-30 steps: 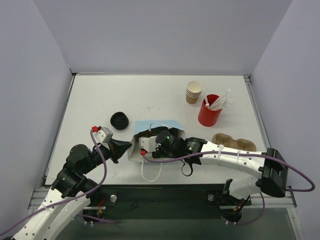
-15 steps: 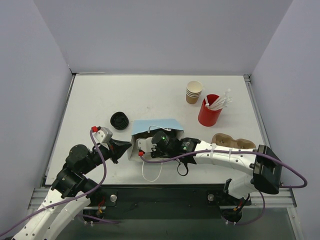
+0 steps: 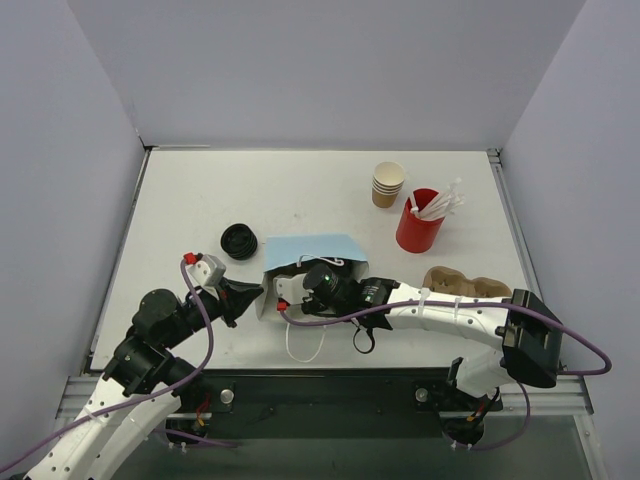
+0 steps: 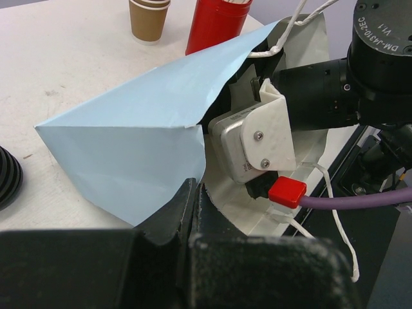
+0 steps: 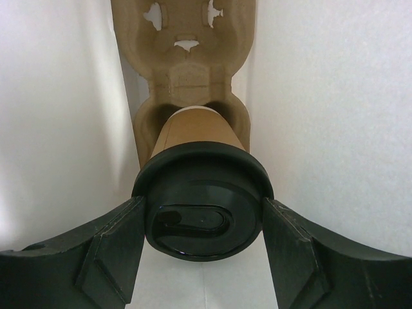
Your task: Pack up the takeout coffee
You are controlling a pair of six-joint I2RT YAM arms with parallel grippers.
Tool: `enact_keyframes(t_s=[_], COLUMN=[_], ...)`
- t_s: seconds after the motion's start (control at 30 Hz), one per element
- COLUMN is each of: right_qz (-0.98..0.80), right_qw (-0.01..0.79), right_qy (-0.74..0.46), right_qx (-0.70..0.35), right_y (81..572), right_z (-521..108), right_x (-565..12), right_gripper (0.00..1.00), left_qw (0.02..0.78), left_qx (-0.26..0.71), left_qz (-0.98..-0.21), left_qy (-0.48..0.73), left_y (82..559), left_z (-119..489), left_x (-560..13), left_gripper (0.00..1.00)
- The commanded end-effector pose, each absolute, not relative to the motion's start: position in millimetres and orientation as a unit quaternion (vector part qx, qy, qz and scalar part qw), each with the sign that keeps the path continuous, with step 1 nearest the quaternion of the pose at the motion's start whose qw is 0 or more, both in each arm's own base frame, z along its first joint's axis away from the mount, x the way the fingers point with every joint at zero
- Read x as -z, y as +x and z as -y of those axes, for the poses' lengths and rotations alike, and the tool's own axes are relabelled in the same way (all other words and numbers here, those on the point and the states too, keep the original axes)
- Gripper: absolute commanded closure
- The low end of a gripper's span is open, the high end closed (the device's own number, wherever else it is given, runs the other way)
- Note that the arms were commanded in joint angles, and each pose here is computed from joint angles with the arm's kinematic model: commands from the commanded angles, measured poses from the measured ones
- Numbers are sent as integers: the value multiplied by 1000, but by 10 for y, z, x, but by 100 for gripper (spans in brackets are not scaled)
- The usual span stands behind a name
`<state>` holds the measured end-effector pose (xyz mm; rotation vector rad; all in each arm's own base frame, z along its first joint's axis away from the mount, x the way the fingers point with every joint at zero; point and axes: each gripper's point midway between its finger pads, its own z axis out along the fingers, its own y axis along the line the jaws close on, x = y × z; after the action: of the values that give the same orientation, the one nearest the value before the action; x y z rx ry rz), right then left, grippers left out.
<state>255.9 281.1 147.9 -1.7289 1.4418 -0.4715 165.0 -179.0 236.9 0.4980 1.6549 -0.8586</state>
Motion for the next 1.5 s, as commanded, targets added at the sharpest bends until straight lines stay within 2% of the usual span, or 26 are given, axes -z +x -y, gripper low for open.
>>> enact_keyframes(t_s=[0.0,0.7,1.23,1.47], right_qz=[-578,-604,-650,-652], right_qw=[411,454,459,460], right_qy=[-667,-620,-568,-569], right_qx=[230,209,208,201], right_y=[2616,2741,2871,2856], right_z=[-2629,-2842,-2703,-2701], right_x=[-1591,-1417,-1291,-1287], right_gripper=[49,49,47,36], left_qw=[581,574,572,571], left_qx=[376,387,386,400], left_qz=[-689,-692,-696,-695], left_qy=[213,203,198,175], left_y=[1659,1634,1650,1677], left_z=[1818,1826,1827,1843], left_x=[-2481,-2473,-2460,-2498], left_gripper=[100,100,100,100])
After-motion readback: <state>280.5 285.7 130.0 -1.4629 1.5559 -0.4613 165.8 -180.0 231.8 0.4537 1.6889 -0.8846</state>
